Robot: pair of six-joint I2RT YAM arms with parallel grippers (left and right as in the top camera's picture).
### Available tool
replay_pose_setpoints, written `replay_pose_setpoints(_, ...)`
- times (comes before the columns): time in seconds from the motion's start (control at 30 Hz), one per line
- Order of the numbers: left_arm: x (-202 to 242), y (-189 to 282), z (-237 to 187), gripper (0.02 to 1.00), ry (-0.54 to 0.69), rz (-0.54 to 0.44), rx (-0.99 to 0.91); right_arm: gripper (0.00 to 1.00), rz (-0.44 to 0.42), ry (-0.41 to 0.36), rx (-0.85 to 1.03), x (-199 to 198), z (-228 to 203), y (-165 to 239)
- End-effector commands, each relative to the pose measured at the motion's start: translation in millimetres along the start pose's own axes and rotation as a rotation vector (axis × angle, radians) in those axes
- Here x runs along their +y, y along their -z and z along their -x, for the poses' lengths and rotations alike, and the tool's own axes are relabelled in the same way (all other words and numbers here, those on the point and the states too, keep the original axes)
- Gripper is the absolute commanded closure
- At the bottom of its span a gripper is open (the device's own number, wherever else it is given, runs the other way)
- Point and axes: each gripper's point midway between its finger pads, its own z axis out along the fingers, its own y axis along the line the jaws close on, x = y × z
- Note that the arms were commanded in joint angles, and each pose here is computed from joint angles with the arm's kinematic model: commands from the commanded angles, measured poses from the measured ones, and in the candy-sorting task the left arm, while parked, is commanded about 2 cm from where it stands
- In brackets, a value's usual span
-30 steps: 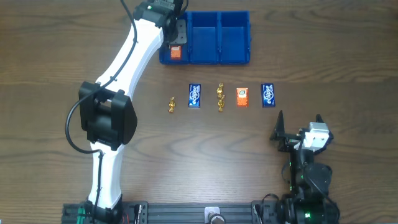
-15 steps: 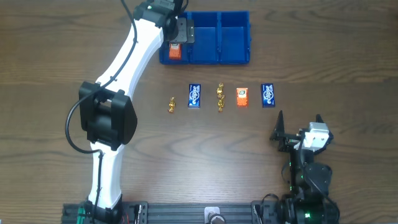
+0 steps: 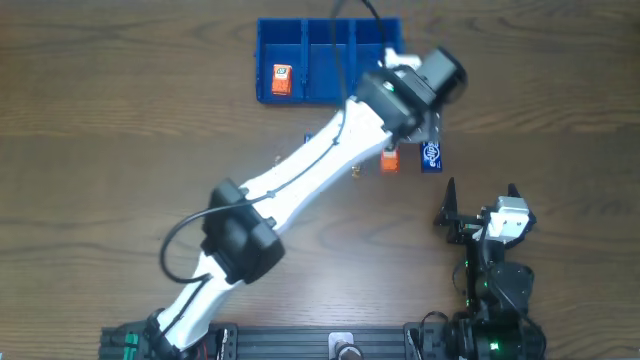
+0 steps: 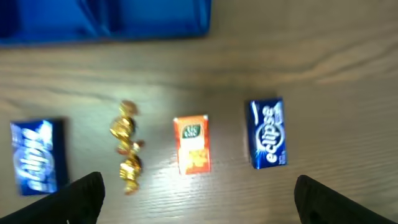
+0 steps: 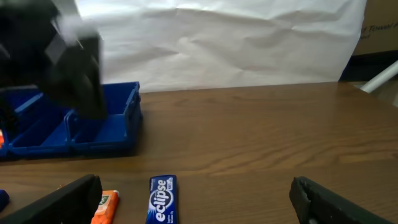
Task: Sort Candies Into Trays
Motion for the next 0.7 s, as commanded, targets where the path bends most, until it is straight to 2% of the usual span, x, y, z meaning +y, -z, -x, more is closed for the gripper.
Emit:
replay_pose_setpoints(0.03, 7.7, -57.2, -26.6, 0.049, 0.055, 0.072, 0.100, 0.001, -0.007, -0.010, -0.002, -1.5, -0.3, 0.2)
replay_pose_setpoints(0.3, 7.3, -101.9, -45.4, 0.064, 0.053, 0.084, 0.161, 0.001, -0.006, -0.010, -0.002, -1.5, -0.3, 0.2)
replay_pose_setpoints(0.7, 16.7, -127.7, -51.6, 0.123, 0.075, 0.090, 0.208, 0.001, -0.006, -0.010, -0.002, -1.5, -0.3, 0.2)
